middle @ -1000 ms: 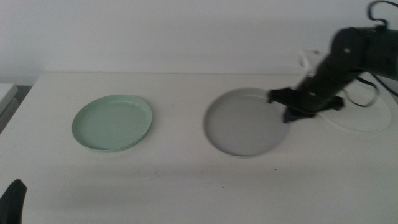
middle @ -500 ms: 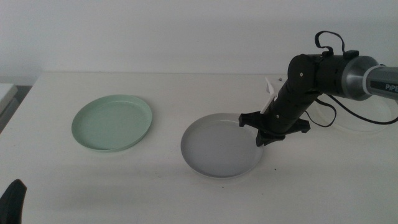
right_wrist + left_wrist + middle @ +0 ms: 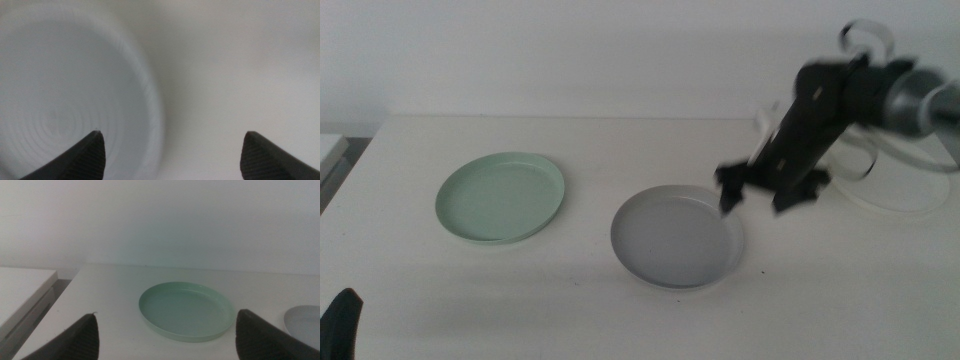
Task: Stack the three bowls on top of each other.
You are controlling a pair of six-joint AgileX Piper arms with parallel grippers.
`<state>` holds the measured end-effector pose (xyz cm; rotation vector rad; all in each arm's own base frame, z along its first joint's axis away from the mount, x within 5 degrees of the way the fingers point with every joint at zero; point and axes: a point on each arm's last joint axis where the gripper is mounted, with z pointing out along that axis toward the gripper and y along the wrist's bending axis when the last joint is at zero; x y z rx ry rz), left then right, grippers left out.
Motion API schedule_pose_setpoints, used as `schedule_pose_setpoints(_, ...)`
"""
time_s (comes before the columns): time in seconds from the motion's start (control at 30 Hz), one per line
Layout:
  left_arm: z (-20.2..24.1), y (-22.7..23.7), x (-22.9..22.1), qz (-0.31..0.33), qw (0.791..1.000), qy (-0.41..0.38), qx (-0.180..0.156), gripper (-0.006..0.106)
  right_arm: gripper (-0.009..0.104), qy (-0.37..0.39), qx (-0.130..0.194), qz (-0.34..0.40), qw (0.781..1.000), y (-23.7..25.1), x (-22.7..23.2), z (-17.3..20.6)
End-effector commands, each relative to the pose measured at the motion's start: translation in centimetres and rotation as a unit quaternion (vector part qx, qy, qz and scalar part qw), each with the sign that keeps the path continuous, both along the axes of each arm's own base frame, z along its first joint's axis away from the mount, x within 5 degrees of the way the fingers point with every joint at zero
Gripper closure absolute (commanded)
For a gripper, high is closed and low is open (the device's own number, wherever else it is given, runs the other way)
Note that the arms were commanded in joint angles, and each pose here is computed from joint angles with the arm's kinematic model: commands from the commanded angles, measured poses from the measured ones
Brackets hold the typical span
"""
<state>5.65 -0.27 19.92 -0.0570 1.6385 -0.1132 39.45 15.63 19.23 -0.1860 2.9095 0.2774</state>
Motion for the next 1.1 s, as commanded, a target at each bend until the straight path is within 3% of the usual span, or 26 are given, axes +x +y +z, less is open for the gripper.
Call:
schedule_pose_setpoints(0.0,0.1,0.0,0.0,-0.001,1.000,-0.008,-0.002,0.007,0.012,-0.047,-0.011,-0.004,0.999,-2.4,1.1,4.2)
schedule_pose_setpoints(0.1,0.1,0.0,0.0,-0.001,1.000,-0.008,-0.002,0.007,0.011,-0.084,-0.028,-0.043,0.995,-6.5,2.9,7.8)
schedule_pose_setpoints(0.27,0.1,0.0,0.0,-0.001,1.000,-0.008,-0.002,0.007,0.014,-0.127,-0.055,-0.140,0.980,-15.6,5.5,9.7)
schedule_pose_setpoints(0.53,0.1,0.0,0.0,-0.001,1.000,-0.008,-0.002,0.007,0.019,-0.082,-0.064,-0.252,0.962,-25.8,6.7,3.7)
schedule_pose_setpoints(0.83,0.1,0.0,0.0,-0.001,1.000,-0.008,-0.002,0.007,0.022,-0.033,-0.072,-0.259,0.963,-27.8,7.7,-2.9)
schedule_pose_setpoints(1.07,0.1,0.0,0.0,-0.001,1.000,-0.008,-0.002,0.007,0.044,-0.015,-0.064,-0.267,0.961,-27.8,7.9,-5.1)
